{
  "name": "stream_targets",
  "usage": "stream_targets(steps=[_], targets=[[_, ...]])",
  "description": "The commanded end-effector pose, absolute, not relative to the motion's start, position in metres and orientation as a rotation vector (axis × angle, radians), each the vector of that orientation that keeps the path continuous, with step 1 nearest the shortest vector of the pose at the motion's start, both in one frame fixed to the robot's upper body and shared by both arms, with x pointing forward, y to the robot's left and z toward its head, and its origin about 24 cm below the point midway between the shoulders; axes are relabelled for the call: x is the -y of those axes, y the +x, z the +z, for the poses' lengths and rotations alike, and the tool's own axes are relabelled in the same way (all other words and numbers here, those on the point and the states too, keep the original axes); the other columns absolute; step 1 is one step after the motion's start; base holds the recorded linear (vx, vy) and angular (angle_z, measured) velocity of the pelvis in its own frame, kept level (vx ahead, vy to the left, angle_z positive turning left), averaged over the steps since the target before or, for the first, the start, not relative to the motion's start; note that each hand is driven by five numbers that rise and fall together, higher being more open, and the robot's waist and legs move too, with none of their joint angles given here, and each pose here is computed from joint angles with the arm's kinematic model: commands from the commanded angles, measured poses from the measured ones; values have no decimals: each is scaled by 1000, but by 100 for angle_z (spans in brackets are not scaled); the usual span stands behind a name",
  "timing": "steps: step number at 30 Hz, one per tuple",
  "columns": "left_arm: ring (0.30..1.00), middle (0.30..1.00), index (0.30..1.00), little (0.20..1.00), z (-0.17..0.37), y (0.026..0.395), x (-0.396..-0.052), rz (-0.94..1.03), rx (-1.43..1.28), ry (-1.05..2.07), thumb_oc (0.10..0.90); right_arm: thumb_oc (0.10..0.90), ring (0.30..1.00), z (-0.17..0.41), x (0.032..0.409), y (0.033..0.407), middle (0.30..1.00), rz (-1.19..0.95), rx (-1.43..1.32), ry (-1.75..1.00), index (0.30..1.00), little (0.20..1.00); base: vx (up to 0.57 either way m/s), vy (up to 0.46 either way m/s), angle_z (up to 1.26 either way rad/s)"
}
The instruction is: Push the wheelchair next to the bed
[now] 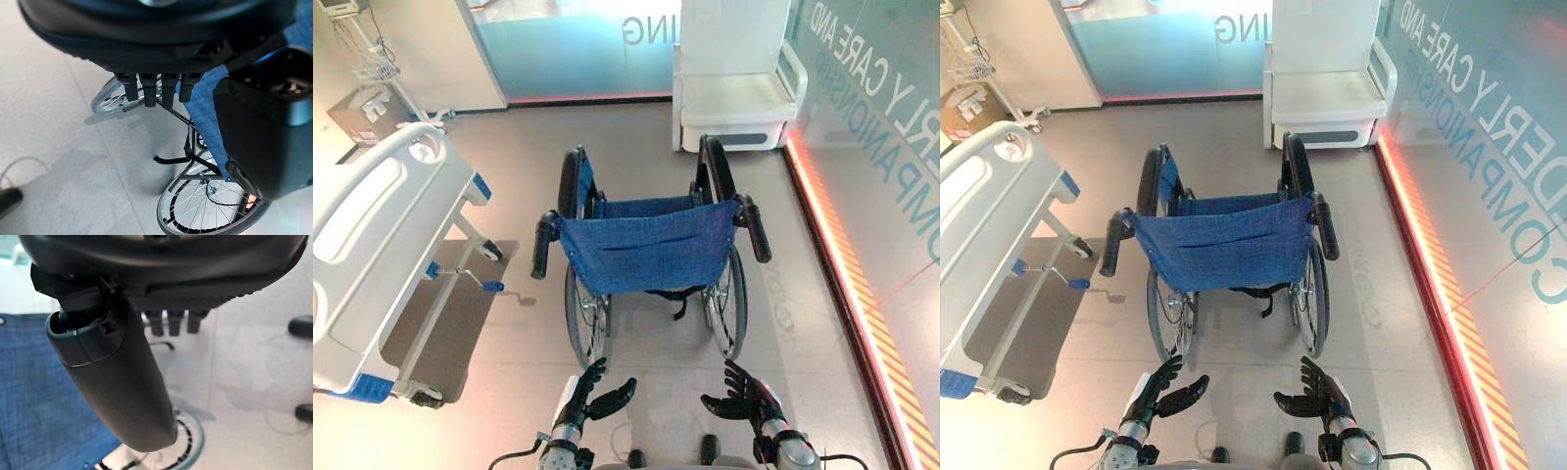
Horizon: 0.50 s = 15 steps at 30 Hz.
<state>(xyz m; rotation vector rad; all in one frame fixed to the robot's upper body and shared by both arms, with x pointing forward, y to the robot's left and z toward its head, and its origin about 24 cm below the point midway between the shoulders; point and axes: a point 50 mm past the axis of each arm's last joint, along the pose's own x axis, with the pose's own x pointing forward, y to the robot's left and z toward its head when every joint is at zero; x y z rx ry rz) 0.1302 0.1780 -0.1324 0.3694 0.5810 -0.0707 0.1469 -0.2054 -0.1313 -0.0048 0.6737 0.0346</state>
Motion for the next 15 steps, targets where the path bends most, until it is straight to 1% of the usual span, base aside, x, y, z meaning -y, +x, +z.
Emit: stream_targets(steps=[1,3,11,14,15], targets=[[900,900,900,900,-112,169,-166,-53,-402,310,800,800,900,-114,199,181,900,81,-549,2,900,900,0,0,0],[900,900,900,900,-113,169,-167,-55,-420,261,800,800,900,-116,198,179,900,86,-562,-1,900,900,0,0,0],[900,900,900,900,-119,164,-163,-113,-476,280,800,800,900,-118,197,178,900,81,-584,-14,900,900,0,0,0],[900,900,900,900,-121,163,-164,-98,-496,281,800,800,900,-118,198,178,900,79,-592,-9,900,900,14,4,0],[900,900,900,900,-122,162,-169,-33,-509,247,800,800,900,-119,198,178,900,67,-593,9,900,900,55,11,-1]])
